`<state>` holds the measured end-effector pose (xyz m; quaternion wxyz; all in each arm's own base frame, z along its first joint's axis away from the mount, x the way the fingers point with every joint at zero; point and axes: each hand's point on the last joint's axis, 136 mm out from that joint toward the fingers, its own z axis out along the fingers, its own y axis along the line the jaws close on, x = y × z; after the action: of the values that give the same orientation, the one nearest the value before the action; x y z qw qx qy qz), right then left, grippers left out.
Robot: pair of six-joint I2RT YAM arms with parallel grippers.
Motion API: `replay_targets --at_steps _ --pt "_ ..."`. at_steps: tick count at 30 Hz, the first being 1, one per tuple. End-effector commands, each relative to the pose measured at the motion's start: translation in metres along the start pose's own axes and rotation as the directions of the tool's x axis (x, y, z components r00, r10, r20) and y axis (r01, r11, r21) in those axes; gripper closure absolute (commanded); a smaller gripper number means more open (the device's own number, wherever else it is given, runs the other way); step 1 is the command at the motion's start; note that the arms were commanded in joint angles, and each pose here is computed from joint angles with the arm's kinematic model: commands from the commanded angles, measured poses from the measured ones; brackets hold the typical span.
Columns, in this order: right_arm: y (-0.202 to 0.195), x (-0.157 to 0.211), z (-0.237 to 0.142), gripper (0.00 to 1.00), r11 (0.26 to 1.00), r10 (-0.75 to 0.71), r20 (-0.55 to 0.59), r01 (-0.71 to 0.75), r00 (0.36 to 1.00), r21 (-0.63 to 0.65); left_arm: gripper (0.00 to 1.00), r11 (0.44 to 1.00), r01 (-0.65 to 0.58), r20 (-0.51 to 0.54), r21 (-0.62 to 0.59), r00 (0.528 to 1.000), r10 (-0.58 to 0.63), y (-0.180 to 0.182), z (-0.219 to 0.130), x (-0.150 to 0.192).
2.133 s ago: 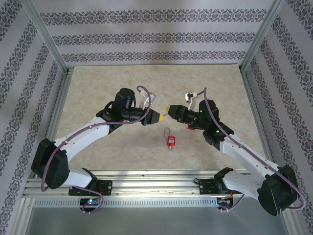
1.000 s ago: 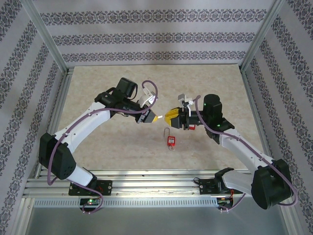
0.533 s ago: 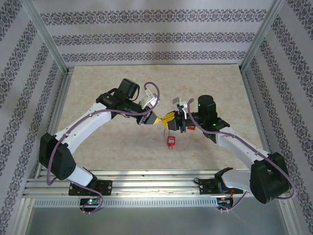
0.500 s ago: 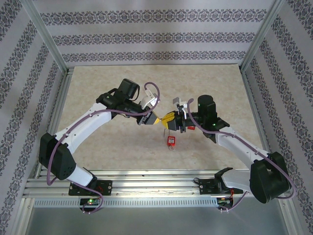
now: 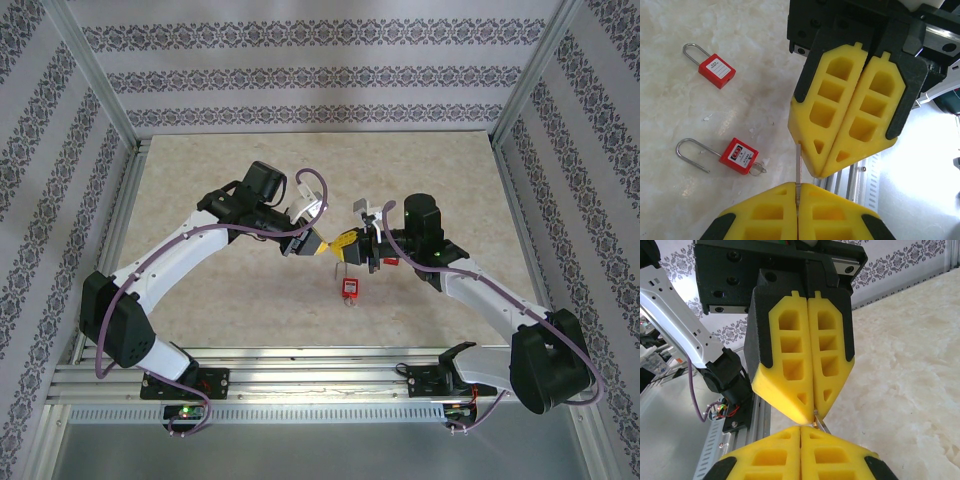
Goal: Unlock with the key
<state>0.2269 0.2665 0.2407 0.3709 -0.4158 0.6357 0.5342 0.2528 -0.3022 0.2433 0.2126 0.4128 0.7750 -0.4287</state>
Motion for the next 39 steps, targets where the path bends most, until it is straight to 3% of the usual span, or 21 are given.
replay_targets --at_steps 1,6,13,22,23,26,30,39 --pt "0.004 -0.006 0.004 0.94 0.998 -0.046 0.004 0.046 0.999 -0.030 1.00 0.997 -0.053 0.018 0.057 0.998 0.052 -0.017 0.002 -0.004" --pt "0.006 -0.007 0.004 1.00 0.998 -0.045 0.006 0.045 0.999 -0.048 1.00 0.997 -0.049 0.013 0.066 0.999 0.048 -0.017 0.003 -0.002" --pt "0.016 -0.005 0.006 1.00 0.995 -0.043 -0.001 0.042 0.999 -0.094 1.00 0.996 -0.057 0.022 0.071 0.998 0.055 -0.015 0.006 -0.001" --pt "0.011 -0.005 0.001 0.99 0.998 -0.036 0.005 0.036 0.999 -0.045 1.00 0.995 -0.070 0.037 0.067 0.997 0.068 -0.016 0.004 -0.003" --pt "0.005 -0.007 -0.001 0.78 1.000 -0.018 0.011 0.018 1.000 -0.018 1.00 0.995 -0.067 0.034 0.067 0.997 0.065 -0.017 0.003 -0.003" --pt "-0.005 -0.012 -0.009 0.51 0.999 0.030 0.030 -0.030 0.999 0.019 1.00 0.996 -0.061 0.030 0.068 0.998 0.059 -0.017 0.002 -0.002" --pt "-0.008 -0.016 -0.015 0.43 0.998 0.063 0.040 -0.064 0.997 0.025 1.00 0.995 -0.058 0.030 0.075 0.998 0.056 -0.018 0.001 -0.001" --pt "-0.018 -0.011 -0.011 0.42 0.993 0.116 0.018 -0.116 0.993 0.020 1.00 0.991 -0.046 0.059 0.125 0.998 0.039 -0.023 0.000 -0.004"
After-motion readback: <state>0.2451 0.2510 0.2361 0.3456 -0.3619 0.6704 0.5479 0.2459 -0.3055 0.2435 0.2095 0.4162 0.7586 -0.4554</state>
